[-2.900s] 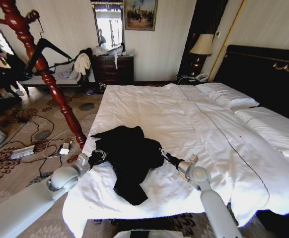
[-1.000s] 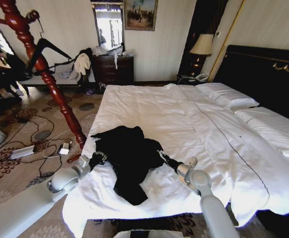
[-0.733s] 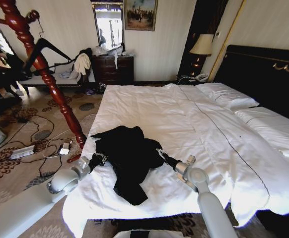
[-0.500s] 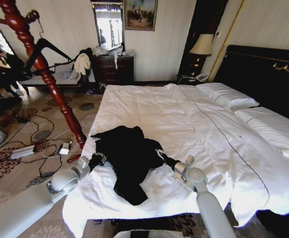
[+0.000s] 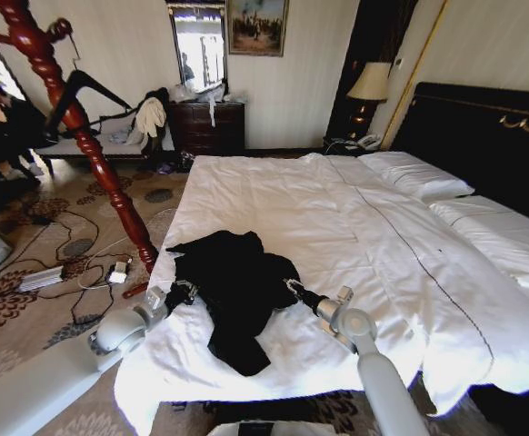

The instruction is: Pick up the clothes from the bed and hang them on the clothes hanger.

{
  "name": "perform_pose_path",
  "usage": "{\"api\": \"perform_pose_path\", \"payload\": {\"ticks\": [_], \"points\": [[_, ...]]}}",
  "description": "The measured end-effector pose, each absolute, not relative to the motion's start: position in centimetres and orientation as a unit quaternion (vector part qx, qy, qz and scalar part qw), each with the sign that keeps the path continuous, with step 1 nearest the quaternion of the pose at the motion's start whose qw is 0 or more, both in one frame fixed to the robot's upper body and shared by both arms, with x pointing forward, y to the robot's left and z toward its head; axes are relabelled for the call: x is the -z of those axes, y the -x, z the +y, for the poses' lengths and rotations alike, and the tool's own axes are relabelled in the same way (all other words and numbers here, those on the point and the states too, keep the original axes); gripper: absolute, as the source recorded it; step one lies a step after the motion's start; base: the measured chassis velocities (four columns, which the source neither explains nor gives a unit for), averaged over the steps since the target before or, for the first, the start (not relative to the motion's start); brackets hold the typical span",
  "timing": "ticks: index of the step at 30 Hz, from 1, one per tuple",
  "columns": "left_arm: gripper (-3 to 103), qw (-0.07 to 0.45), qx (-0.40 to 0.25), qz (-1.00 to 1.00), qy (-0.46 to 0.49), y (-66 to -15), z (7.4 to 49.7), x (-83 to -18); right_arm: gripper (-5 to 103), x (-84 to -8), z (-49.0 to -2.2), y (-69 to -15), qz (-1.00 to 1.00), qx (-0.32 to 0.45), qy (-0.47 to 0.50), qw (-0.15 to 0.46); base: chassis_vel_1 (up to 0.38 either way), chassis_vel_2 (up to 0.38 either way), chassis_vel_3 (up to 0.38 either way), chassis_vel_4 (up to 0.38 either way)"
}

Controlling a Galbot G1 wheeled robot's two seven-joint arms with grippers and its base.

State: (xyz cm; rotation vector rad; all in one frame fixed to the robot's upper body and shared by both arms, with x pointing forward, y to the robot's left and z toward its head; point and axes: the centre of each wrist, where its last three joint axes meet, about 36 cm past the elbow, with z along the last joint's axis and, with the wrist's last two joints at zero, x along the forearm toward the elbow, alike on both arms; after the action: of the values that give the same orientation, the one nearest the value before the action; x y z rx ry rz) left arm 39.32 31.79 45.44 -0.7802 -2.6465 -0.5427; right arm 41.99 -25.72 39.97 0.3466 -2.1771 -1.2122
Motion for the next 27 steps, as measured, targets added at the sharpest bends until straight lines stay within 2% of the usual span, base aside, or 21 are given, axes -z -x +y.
{"api": "perform_pose_path", "payload": {"ticks": [1,2,4,5,6,7,9,10,18,25,27], "points": [[1,0.164,0.19,-0.928,0.274,-39.3,31.8,-45.4,37,-39.9,-25.7,-42.0,-0.824,0.458,-0.131,0.308,0.0,0.0,0.0,0.0],[1,0.163,0.19,-0.928,0.275,-39.3,31.7,-45.5,26,-39.9,-25.7,-42.1,-0.824,0.457,-0.132,0.307,0.0,0.0,0.0,0.0],[1,0.163,0.19,-0.928,0.275,-39.3,31.7,-45.5,26,-39.9,-25.7,-42.2,-0.824,0.457,-0.132,0.307,0.0,0.0,0.0,0.0],[1,0.164,0.19,-0.928,0.276,-39.2,31.7,-45.5,15,-39.9,-25.7,-42.2,-0.825,0.457,-0.132,0.306,0.0,0.0,0.0,0.0],[1,0.164,0.191,-0.928,0.276,-39.1,31.7,-45.5,15,-39.9,-25.6,-42.2,-0.825,0.456,-0.132,0.305,0.0,0.0,0.0,0.0],[1,0.165,0.191,-0.927,0.276,-39.1,31.7,-45.5,5,-39.9,-25.5,-42.2,-0.826,0.455,-0.132,0.305,0.0,0.0,0.0,0.0],[1,0.165,0.191,-0.927,0.276,-39.1,31.8,-45.5,5,-39.8,-25.4,-42.2,-0.827,0.454,-0.132,0.305,0.0,0.0,0.0,0.0],[1,0.166,0.191,-0.927,0.276,-39.0,31.8,-45.5,1,-39.8,-25.3,-42.2,-0.828,0.453,-0.131,0.305,0.0,0.0,0.0,0.0],[1,0.161,0.188,-0.929,0.276,-38.9,31.6,-45.7,0,-40.3,-25.0,-41.9,-0.84,0.433,-0.132,0.298,0.0,0.0,0.0,0.0],[1,0.147,0.186,-0.934,0.266,-38.8,31.9,-47.0,0,-42.5,-25.6,-40.9,-0.877,0.375,-0.13,0.272,0.0,0.0,0.0,0.0],[1,0.136,0.179,-0.939,0.26,-38.8,31.6,-47.8,0,-44.2,-26.3,-40.4,-0.9,0.329,-0.127,0.255,0.0,0.0,0.0,0.0]]}}
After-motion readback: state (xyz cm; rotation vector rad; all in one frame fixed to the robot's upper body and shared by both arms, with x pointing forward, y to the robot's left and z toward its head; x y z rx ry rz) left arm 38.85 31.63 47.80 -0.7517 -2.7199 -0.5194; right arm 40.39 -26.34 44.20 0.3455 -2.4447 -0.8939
